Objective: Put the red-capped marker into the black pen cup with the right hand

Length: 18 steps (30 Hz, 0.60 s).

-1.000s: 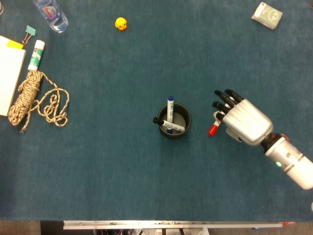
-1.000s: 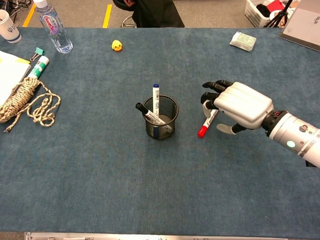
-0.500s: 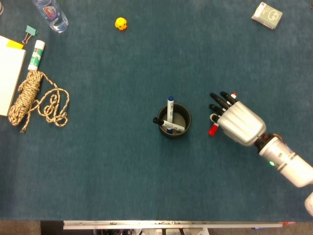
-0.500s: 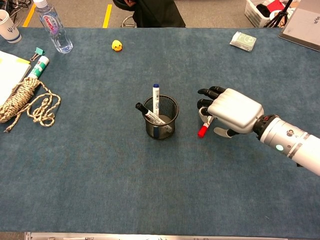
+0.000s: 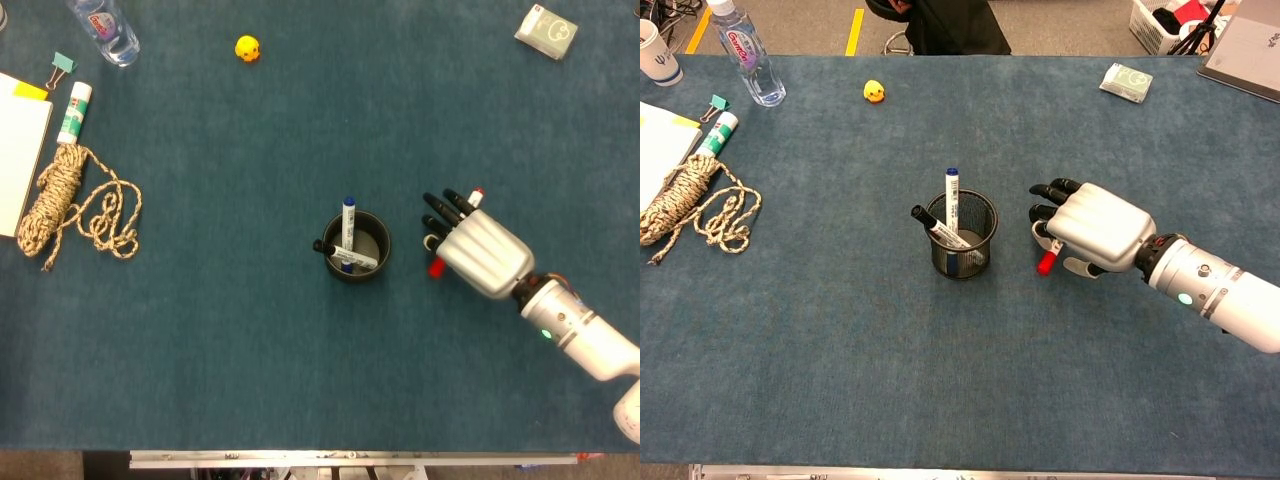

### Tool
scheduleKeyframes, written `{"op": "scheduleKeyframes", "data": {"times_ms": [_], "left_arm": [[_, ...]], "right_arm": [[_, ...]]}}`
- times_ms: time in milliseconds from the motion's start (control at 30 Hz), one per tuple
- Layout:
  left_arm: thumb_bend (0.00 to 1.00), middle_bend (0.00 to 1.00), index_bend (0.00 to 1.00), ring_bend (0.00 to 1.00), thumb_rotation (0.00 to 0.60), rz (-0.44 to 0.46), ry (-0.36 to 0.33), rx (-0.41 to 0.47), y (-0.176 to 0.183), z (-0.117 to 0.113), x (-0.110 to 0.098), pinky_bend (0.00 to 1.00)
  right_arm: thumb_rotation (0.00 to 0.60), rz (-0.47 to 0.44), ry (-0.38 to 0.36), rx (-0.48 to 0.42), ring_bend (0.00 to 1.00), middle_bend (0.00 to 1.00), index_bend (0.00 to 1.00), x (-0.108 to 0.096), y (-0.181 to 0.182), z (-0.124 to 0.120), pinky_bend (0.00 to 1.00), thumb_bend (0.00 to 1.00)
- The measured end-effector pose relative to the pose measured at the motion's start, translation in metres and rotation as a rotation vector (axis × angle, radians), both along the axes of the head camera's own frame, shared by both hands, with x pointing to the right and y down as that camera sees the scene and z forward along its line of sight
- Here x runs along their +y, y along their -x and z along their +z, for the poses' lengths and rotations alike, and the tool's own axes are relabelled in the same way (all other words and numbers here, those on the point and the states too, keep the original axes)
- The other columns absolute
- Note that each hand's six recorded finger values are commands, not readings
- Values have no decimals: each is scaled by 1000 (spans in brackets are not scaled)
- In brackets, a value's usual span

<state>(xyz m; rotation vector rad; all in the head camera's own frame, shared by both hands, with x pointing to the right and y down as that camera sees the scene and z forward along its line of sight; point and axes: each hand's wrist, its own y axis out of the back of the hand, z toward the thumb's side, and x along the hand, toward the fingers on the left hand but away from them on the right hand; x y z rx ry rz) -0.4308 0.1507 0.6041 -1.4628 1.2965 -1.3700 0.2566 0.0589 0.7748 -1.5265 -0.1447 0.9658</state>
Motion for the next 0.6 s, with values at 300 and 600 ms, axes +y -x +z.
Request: {"op": "scheduleKeyframes", "data": {"times_ms": [300,600], "left_arm": [[308,219,198,202,600,-7,1,-2,4,1,1,97],[308,218,198,202,600,-10,3,0,5,1,2,97]], "right_arm": [[600,16,-2,9,109,314,526,-2,-1,5,158,310],[600,33,-9,22,118,322,580,-7,-5,8,158,322]]}}
